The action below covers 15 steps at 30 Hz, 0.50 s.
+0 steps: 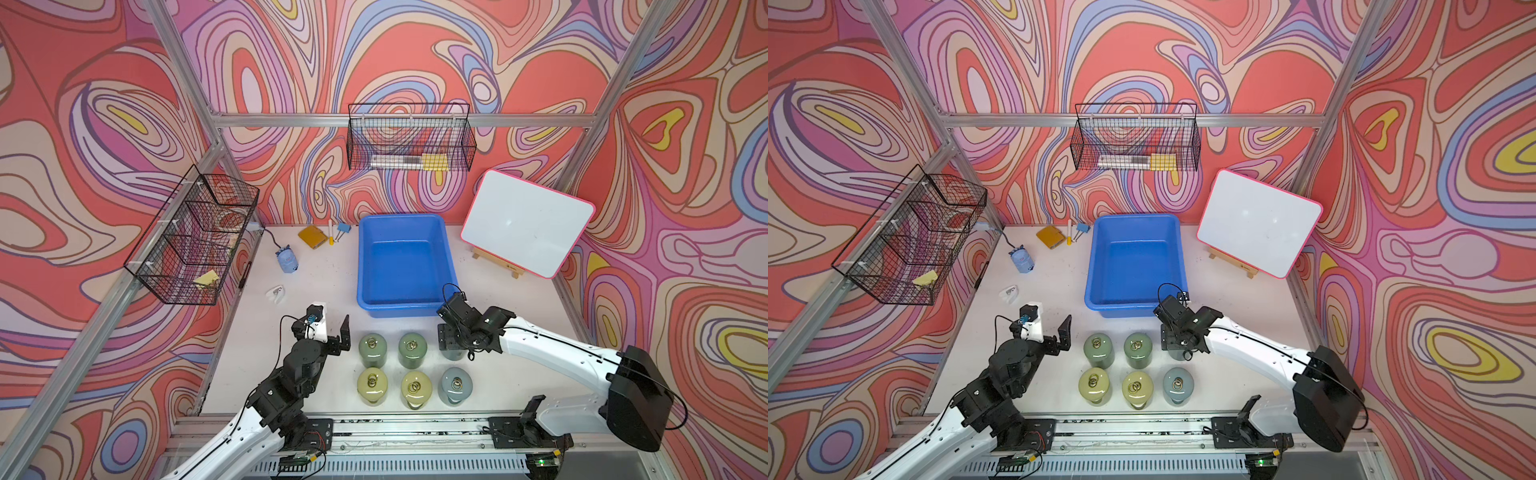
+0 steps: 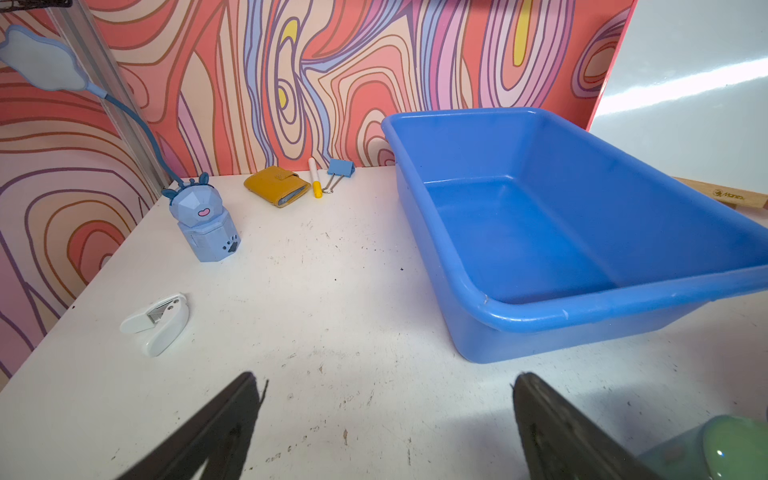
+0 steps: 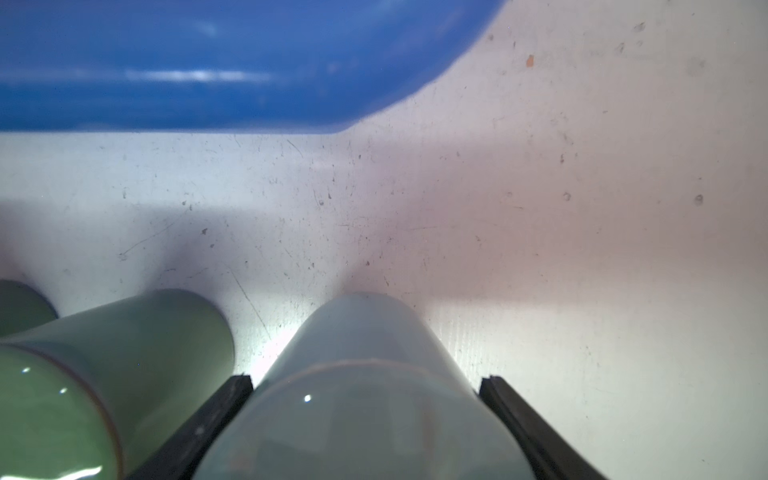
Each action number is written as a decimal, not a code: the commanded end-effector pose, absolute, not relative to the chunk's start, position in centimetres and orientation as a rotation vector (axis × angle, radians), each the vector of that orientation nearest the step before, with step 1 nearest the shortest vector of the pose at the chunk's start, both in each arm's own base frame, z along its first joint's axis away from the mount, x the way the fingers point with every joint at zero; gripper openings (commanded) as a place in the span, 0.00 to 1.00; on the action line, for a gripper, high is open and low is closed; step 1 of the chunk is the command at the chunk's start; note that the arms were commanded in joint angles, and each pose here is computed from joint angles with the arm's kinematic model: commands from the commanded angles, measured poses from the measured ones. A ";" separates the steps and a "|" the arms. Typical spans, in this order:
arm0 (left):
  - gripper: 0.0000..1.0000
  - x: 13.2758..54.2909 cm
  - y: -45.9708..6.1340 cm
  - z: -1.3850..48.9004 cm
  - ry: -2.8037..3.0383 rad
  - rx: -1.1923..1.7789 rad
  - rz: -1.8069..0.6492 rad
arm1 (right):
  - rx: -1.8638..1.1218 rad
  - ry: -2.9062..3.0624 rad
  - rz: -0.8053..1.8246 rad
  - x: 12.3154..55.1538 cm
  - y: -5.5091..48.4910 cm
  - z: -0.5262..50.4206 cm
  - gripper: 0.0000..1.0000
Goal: Take the tea canister out of the basket
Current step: Place the tea canister at the center of the board.
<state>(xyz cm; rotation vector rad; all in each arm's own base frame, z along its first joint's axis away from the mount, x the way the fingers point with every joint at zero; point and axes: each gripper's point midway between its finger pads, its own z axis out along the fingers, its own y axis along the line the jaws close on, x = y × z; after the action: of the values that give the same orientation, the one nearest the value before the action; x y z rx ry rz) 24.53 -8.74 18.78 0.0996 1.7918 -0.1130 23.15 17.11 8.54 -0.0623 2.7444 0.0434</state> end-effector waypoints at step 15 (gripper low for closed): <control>0.99 24.4 -8.6 18.8 1.790 0.104 -0.106 | -0.039 2.712 0.078 24.4 18.7 7.1 0.65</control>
<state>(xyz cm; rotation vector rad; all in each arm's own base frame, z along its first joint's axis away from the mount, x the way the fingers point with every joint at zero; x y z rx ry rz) 24.52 -8.74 18.80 0.0996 1.7912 -0.1131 23.68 18.10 6.60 -0.0701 2.7532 0.0436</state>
